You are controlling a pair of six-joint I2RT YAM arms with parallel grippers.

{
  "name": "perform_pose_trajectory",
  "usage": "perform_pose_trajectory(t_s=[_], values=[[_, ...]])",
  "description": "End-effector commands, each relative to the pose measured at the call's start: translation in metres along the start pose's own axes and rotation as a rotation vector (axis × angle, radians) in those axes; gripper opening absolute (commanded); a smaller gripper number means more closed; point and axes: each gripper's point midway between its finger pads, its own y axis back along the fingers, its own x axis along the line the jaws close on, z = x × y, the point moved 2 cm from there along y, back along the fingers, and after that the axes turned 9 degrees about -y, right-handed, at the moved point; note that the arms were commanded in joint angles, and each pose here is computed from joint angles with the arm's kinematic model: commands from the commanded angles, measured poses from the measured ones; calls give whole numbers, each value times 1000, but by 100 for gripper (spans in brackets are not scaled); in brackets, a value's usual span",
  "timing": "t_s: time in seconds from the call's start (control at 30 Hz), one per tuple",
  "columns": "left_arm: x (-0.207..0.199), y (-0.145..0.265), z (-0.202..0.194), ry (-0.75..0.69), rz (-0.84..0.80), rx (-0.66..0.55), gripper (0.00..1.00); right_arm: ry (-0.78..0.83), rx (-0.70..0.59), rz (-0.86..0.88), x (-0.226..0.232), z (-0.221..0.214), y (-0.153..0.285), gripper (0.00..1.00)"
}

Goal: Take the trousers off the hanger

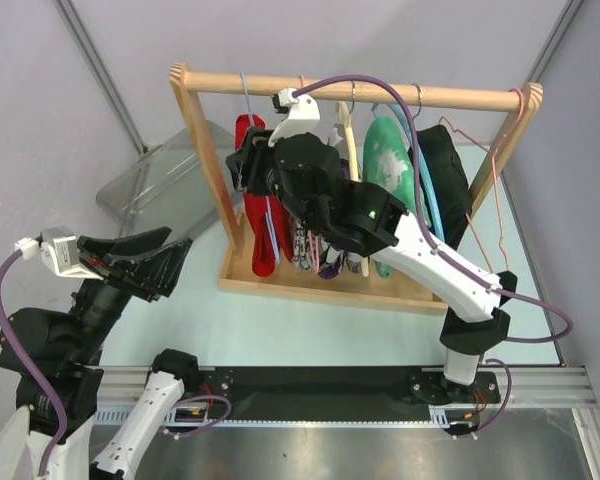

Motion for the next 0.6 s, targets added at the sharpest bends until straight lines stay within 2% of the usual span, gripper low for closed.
perform_pose_trajectory(t_s=[0.0, 0.17, 0.3, 0.57], values=[[2, 0, -6, -36, -8, 17, 65, 5, -57, -40, -5, 7, -7, 48], [1, 2, -7, -46, -14, 17, 65, 77, -59, 15, 7, 13, 0, 55], [-1, 1, -9, -36, -34, 20, 65, 153, -137, -11, 18, 27, 18, 56], [-2, 2, -10, -32, -42, 19, 65, 213, -169, -110, -2, 42, 19, 59]])
